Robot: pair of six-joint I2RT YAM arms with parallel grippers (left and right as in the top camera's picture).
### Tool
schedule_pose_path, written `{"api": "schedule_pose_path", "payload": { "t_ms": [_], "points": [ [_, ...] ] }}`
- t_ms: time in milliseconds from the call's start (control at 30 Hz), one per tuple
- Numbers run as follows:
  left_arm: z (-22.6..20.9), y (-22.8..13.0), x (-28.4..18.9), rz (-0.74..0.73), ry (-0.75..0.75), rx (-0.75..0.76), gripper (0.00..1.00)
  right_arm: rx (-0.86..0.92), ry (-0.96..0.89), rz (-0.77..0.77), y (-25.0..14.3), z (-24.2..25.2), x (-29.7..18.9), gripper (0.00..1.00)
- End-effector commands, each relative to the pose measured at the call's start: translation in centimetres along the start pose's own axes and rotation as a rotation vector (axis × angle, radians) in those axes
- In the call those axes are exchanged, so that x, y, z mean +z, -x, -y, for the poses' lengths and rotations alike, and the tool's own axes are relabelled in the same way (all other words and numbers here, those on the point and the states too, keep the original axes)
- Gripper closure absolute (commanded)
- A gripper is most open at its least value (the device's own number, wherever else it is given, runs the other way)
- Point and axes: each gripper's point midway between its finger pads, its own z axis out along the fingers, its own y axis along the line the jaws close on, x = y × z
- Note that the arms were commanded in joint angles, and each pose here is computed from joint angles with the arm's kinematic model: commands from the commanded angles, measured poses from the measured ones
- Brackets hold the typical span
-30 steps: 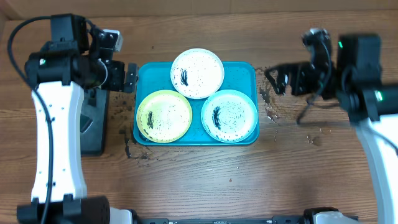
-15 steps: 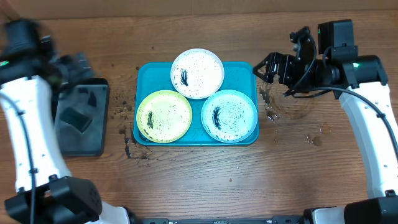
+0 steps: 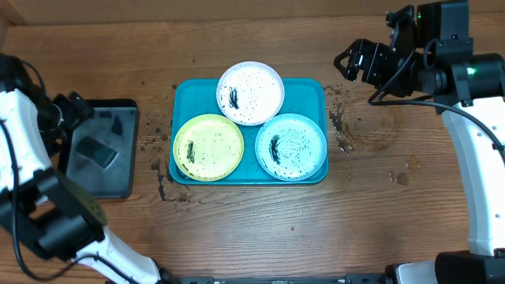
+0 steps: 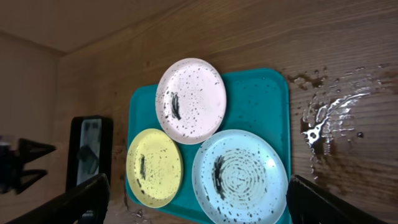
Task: Clean dirty plates on tray and stack at the side
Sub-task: 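Lower the left gripper into the black tray and grasp the green sponge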
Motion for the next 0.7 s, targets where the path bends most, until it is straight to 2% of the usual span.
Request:
{"api": "schedule_pose_path", "payload": {
  "t_ms": [0,100,200,300,567,600,667],
  "points": [
    [0.2,0.0,2.9,-0.062,0.016,-0.025,0.0,0.016,0.032,-0.046,-0.9,-0.3,1.1,0.08],
    [0.0,-0.1,5.3,-0.104,0.033,-0.058,0.0,0.03,0.021,-0.071,-1.4,0.1,1.5,0.08],
    [-0.3,0.0,7.6,-0.133,0.043,-0.065,0.12,0.034,0.018,-0.08,-1.6,0.4,1.8,0.07],
    [-0.7,-0.8,9.3,-0.185,0.062,-0.064,0.18,0.035,0.018,-0.081,-1.6,0.4,1.8,0.07],
    [-0.7,-3.0,11.5,-0.29,0.096,-0.054,0.21,0.025,0.025,-0.062,-1.1,0.2,1.8,0.07],
    [-0.7,-3.0,11.5,-0.294,0.097,-0.053,0.23,0.023,0.026,-0.06,-1.1,0.2,1.8,0.07],
    [-0.8,-3.3,11.4,-0.302,0.099,-0.055,0.34,0.023,0.026,-0.059,-1.1,0.2,1.8,0.07]
  ]
}}
